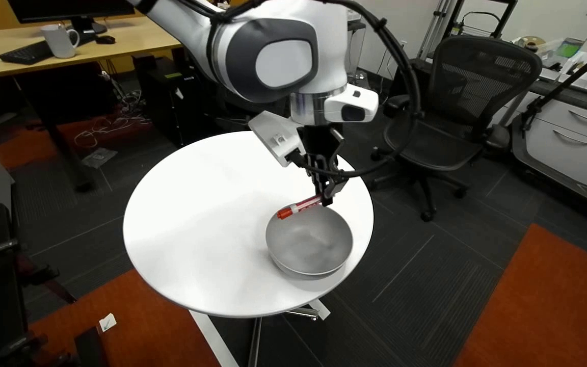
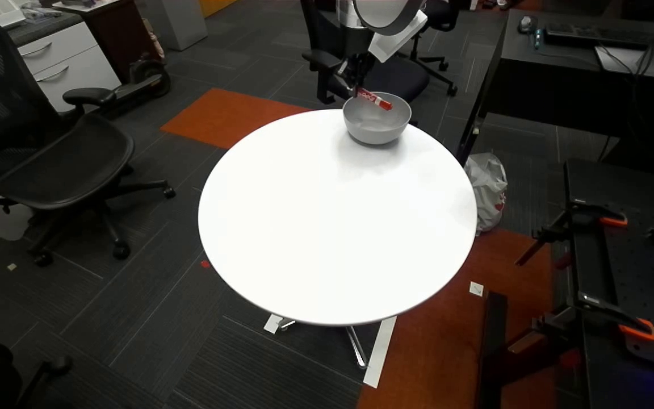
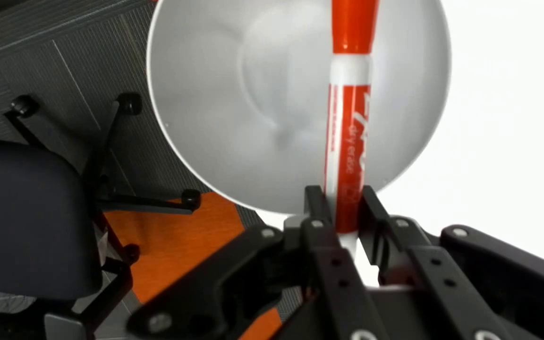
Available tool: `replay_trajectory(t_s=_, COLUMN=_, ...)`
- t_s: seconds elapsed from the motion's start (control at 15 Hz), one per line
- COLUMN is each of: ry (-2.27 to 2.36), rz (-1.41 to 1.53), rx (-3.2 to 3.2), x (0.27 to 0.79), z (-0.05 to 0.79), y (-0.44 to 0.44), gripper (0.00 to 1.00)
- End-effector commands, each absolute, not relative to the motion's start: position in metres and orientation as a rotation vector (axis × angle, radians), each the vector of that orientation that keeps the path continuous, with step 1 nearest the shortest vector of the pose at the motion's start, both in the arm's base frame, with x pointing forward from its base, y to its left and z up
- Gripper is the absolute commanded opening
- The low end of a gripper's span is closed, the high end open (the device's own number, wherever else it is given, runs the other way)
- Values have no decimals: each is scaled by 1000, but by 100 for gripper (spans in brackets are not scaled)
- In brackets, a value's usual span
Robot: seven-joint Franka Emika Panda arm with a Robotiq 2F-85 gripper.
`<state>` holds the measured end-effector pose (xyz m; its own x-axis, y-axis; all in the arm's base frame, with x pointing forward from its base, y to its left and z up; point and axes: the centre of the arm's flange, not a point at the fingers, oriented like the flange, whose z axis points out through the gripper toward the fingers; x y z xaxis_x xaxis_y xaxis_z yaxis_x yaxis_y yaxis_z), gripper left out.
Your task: Remove the red marker from the grey bowl, place the marker back in the bowl then take it out of the bowl
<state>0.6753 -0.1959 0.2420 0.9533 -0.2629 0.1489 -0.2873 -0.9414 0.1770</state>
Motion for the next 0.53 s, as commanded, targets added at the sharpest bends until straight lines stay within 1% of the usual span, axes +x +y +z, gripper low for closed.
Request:
replay_trajectory(t_s=0.0, ry=-247, rz=238, rx=2877, x=642, z=258, y=-139, gripper=5)
replay_trajectory(t_s=0.27, ry=12, rz=266, rx=2861, x=640, z=254, y=-77, gripper=5)
replay_trajectory(t_s=0.47, ry=238, rz=219, rx=2892, x=644, z=243, y=-41, gripper=5)
